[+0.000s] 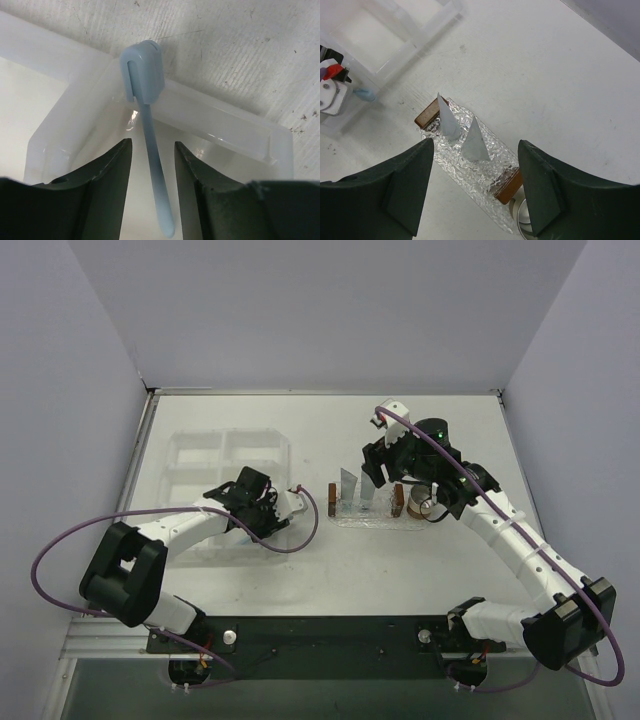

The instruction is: Prepare toiletry sets of a toothbrush and toothpaste on the tray

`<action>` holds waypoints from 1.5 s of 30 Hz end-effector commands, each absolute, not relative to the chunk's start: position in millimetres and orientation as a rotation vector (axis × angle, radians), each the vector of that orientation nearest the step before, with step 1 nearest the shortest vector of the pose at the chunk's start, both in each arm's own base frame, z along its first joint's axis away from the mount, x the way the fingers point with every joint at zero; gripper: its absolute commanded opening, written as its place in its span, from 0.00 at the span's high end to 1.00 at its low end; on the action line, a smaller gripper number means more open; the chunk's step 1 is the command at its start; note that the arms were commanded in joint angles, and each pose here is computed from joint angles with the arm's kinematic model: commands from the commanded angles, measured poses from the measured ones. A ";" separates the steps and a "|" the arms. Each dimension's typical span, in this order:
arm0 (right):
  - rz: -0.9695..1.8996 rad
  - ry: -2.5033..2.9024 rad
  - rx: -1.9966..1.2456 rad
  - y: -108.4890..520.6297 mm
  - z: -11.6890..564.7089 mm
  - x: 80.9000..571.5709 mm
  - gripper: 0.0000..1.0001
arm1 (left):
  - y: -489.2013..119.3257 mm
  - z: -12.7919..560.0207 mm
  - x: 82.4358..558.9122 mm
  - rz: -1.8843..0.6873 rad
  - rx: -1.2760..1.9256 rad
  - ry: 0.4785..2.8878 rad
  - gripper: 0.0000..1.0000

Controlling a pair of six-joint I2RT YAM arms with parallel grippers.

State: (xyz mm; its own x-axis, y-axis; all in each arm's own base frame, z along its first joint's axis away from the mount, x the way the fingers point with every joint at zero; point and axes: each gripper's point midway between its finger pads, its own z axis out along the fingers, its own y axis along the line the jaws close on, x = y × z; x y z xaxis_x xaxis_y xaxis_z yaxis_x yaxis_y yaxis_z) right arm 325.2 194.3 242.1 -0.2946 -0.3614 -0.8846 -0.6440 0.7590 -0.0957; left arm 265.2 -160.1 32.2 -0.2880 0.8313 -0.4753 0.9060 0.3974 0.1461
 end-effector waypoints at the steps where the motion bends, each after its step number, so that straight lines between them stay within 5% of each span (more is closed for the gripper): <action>1: 0.359 1.909 -0.766 197.5 242.6 327.4 0.37 | -165.4 36.7 269.5 -0.208 1.471 2.148 0.54; 22: 0.356 1.922 -0.770 197.0 239.3 328.6 0.38 | -166.0 95.8 275.8 -0.170 1.445 2.048 1.00; 34: 0.446 1.832 -0.741 204.9 280.5 320.2 0.32 | -188.4 222.5 284.4 -0.266 1.166 1.776 1.00; 45: 0.798 1.709 -0.823 244.5 338.1 288.1 0.30 | -241.7 302.5 269.3 -0.689 0.943 1.555 1.00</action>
